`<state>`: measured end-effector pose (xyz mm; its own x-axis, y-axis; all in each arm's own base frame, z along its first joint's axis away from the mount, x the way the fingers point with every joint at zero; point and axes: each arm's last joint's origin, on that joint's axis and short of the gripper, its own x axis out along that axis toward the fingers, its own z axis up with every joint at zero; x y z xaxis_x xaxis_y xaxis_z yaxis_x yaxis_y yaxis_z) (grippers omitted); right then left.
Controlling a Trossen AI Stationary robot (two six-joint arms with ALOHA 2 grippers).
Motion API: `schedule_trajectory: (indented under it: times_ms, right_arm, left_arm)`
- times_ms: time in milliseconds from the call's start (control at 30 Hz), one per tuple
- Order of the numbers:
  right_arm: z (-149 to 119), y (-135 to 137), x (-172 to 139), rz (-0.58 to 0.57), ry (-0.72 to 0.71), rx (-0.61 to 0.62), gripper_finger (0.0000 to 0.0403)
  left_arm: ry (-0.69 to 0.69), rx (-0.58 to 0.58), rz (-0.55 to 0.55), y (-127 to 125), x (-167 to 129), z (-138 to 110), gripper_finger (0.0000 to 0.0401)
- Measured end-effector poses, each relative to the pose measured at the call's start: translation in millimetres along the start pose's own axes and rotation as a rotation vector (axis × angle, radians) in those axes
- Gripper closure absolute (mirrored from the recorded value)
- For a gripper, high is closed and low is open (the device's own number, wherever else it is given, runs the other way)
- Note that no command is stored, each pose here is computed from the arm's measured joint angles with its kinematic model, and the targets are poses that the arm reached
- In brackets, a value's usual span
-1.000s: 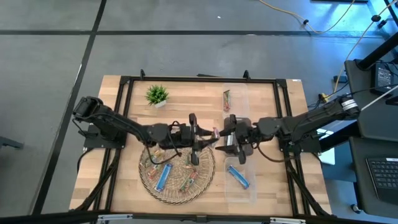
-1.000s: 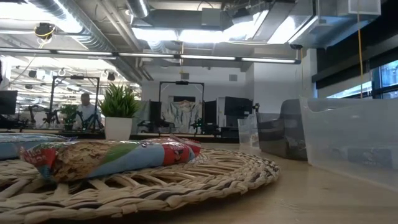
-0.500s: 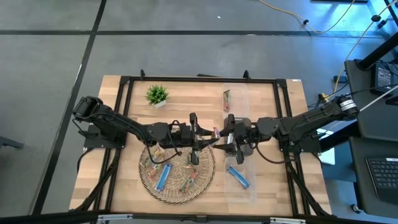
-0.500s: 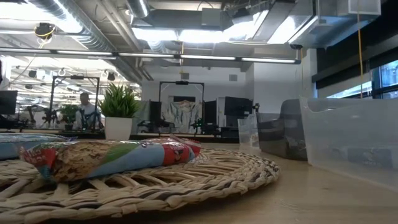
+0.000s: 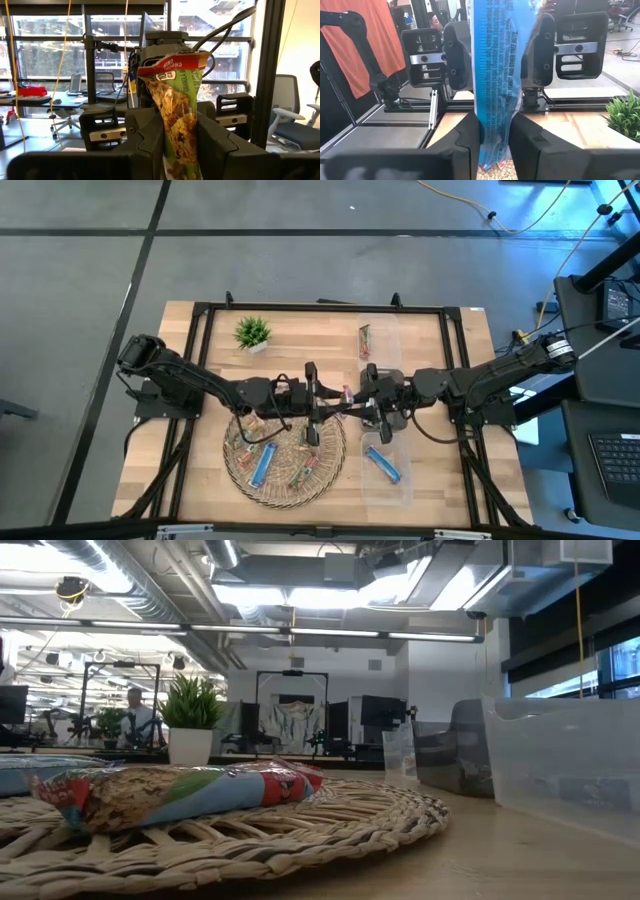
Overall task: Pick and place Granola Bars by type
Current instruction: Put the red granola bar into the top transparent bin
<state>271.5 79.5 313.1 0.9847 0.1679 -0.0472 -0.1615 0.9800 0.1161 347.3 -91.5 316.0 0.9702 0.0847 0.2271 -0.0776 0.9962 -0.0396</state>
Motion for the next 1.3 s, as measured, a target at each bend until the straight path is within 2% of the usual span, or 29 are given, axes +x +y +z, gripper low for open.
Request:
schedule_trajectory:
  times_ms: [167,333,567,733,867,967,1033,1167,1300]
  right_arm:
    - [-1,0,0,-0.001,0.006,-0.001,0.0317]
    - [-1,0,0,-0.001,0.012,-0.002,0.0317]
    - [-2,-2,-1,-0.034,0.028,-0.002,0.0317]
    - [2,-13,-15,-0.163,0.075,0.017,0.0317]
    - [7,-33,-33,-0.286,0.126,0.075,0.0317]
    - [5,-53,-47,-0.436,0.206,0.114,0.0317]
    - [0,-69,-57,-0.562,0.271,0.153,0.0317]
    - [-11,-103,-72,-0.754,0.373,0.269,0.0317]
    - [-18,-132,-75,-0.8,0.433,0.343,0.0317]
  left_arm:
    - [0.003,0.024,0.012,0,0,0,0.0302]
    - [0.005,0.068,0.023,-2,-1,0,0.0267]
    - [0.033,0.13,0.204,-11,-8,0,0.0205]
    - [0.062,0.161,0.381,-24,-20,7,0.0186]
    - [0.104,0.142,0.582,-36,-34,10,0.0186]
    - [0.121,0.079,0.738,-38,-40,8,0.0188]
    - [0.118,0.036,0.79,-39,-42,6,0.0188]
    - [0.107,-0.053,0.747,-38,-40,-2,0.0185]
    - [0.149,-0.164,0.556,-29,-31,-13,0.0185]
